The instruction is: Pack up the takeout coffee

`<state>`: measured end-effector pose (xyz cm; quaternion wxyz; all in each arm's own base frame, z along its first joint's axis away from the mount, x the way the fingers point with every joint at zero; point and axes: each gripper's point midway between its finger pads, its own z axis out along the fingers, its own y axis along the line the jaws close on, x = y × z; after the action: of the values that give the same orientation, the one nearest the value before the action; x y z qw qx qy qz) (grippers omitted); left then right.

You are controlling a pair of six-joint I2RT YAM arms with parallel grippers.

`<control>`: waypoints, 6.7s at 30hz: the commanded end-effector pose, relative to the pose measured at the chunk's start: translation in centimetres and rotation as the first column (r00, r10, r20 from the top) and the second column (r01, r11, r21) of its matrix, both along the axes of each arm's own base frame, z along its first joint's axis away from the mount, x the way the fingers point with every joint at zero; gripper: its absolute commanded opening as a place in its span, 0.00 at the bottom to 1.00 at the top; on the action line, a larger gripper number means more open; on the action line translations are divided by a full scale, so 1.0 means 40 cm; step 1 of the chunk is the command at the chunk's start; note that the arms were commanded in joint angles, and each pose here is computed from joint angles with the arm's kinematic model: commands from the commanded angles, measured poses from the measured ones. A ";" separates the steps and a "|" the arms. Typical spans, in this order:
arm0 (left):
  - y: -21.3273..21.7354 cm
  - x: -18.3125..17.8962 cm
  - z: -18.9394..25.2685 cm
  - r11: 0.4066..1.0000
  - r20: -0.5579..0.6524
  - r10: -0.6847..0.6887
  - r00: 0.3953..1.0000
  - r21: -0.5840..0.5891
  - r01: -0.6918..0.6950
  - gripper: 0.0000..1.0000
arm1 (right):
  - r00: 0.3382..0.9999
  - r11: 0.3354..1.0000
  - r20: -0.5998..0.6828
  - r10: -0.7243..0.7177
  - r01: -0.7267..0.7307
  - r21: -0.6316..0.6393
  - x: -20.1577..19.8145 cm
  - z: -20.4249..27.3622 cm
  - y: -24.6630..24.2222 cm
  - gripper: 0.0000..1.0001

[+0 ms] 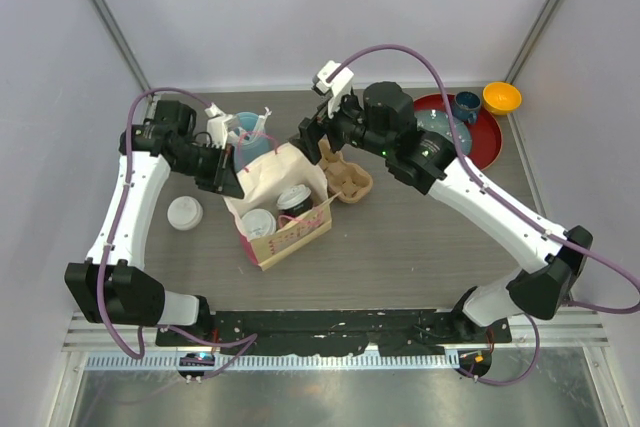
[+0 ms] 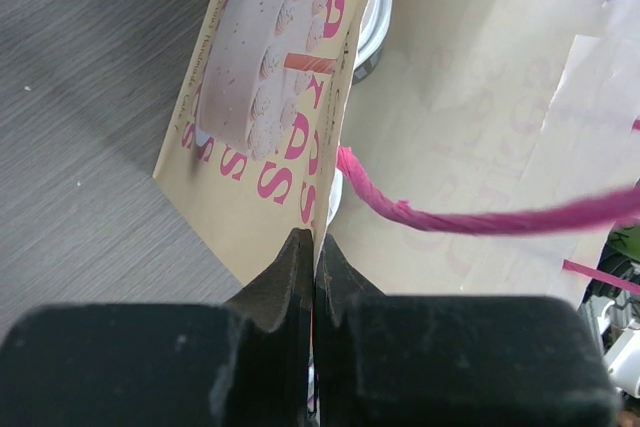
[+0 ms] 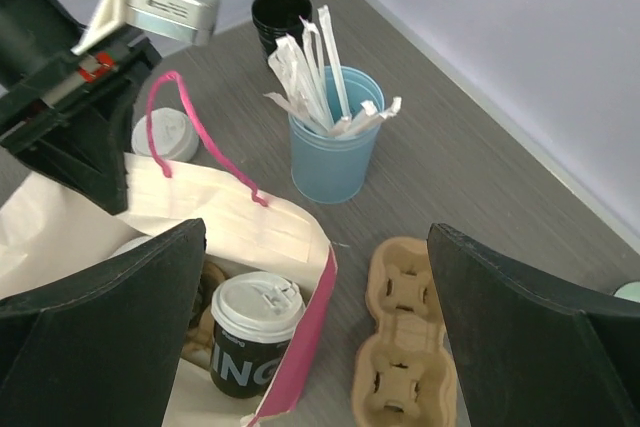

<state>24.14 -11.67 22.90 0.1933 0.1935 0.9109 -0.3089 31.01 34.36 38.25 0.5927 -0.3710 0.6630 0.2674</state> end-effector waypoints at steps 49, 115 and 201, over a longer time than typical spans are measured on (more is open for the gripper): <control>0.216 0.504 0.246 0.832 0.584 0.380 0.718 0.123 -0.540 0.33 | 0.954 0.960 -0.168 -0.250 0.267 0.084 0.143 -0.071 -0.222 0.95; 0.183 0.529 0.261 0.877 0.556 0.311 0.771 0.146 -0.459 0.00 | 0.977 0.983 -0.128 -0.171 0.178 0.045 0.093 -0.071 -0.222 0.95; 0.157 0.217 0.425 0.911 0.662 0.284 0.694 0.040 -0.411 1.00 | 0.984 0.845 -0.113 0.136 -0.056 0.531 -0.092 0.000 0.122 0.37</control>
<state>32.27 -5.47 38.64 0.5029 0.1253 0.8490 -0.1026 28.03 39.33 35.16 0.5855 -0.2058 0.6260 0.4722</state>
